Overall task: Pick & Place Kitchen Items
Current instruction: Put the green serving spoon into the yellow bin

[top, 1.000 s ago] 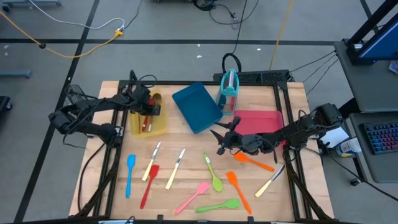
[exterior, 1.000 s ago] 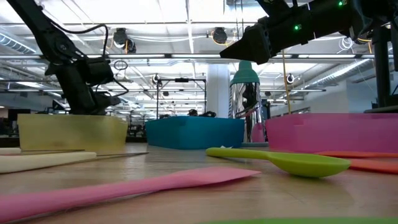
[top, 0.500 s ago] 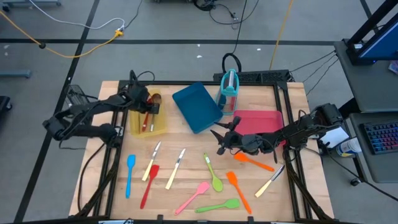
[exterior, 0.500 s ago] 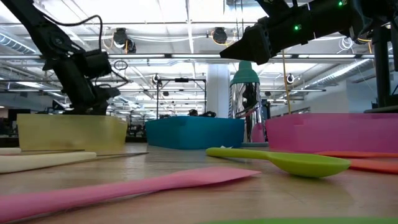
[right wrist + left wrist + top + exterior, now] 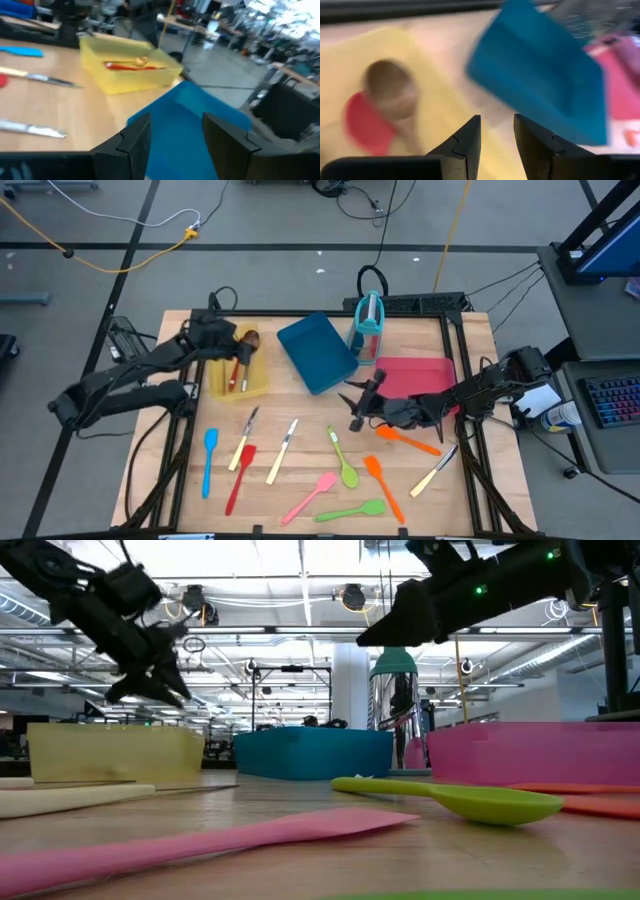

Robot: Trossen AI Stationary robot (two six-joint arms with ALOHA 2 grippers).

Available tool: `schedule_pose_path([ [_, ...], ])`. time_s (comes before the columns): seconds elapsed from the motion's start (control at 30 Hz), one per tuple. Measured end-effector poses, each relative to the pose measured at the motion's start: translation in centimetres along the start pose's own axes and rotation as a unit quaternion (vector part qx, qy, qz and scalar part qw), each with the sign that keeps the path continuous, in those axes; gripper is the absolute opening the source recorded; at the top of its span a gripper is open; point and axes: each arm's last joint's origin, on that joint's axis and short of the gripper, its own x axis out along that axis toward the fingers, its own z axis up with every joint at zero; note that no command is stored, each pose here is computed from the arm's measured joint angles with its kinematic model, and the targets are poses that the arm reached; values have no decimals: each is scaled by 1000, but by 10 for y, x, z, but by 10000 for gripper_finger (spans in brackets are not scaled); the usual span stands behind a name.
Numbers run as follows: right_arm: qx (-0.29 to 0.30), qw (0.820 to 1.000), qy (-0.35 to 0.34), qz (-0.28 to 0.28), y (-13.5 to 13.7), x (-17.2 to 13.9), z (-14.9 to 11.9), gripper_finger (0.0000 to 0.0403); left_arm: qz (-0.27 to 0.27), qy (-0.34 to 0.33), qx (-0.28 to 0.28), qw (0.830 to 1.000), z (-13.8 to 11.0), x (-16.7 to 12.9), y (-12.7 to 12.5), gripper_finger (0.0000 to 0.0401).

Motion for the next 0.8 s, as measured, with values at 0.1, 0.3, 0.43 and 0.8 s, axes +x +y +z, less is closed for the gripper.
schedule_pose_path([
  [0.1,15,998,5,56,4,-1,-2,169,-48,-27,41,998,0,-7,-16,120],
  [0.3,71,986,7,150,9,-2,-2,159,-155,-94,91,979,3,-16,-48,120],
  [0.43,75,985,13,158,13,-5,-3,153,-215,-129,124,960,3,-21,-66,120],
  [0.8,70,977,50,193,40,-21,25,160,-276,-191,187,923,-7,-33,-98,120],
])
